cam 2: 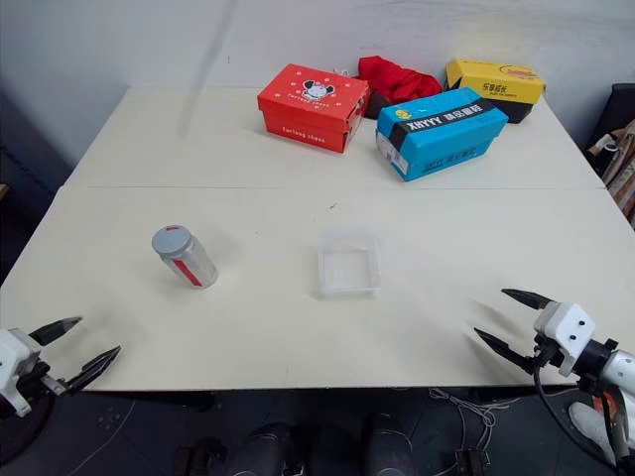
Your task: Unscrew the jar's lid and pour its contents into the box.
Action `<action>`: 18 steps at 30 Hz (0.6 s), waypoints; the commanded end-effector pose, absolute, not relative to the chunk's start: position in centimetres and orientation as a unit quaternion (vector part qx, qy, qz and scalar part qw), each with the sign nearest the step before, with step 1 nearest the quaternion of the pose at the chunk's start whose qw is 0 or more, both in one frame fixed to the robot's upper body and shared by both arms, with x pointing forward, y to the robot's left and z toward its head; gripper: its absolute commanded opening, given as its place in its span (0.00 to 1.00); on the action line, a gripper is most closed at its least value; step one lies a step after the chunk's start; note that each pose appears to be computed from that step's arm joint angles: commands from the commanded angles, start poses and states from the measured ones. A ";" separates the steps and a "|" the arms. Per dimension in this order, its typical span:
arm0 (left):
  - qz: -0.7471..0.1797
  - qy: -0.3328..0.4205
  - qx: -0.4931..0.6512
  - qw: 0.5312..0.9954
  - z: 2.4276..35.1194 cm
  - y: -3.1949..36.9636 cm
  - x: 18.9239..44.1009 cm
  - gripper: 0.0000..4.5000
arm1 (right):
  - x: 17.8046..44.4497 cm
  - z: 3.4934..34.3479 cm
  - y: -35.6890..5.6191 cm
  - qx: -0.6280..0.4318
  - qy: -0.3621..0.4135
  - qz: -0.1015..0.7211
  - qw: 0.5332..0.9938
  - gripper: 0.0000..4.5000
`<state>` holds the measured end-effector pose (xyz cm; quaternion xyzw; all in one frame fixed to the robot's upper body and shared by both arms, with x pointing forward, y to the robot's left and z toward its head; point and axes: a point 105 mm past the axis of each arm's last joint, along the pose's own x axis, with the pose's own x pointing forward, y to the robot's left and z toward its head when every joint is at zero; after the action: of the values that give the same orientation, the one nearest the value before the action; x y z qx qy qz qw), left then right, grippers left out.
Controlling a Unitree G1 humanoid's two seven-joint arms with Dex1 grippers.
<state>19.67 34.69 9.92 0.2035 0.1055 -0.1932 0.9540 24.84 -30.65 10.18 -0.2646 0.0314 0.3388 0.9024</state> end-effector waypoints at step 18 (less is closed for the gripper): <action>-0.042 0.029 0.101 0.994 11.5 37.7 16.8 1.00 | 22.7 16.7 -18.9 -0.128 -0.281 0.532 0.789 1.00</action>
<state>16.75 38.55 9.83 0.0788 0.0599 -0.0301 0.9946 23.09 -18.62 16.47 -0.1211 -0.2658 0.5333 0.7939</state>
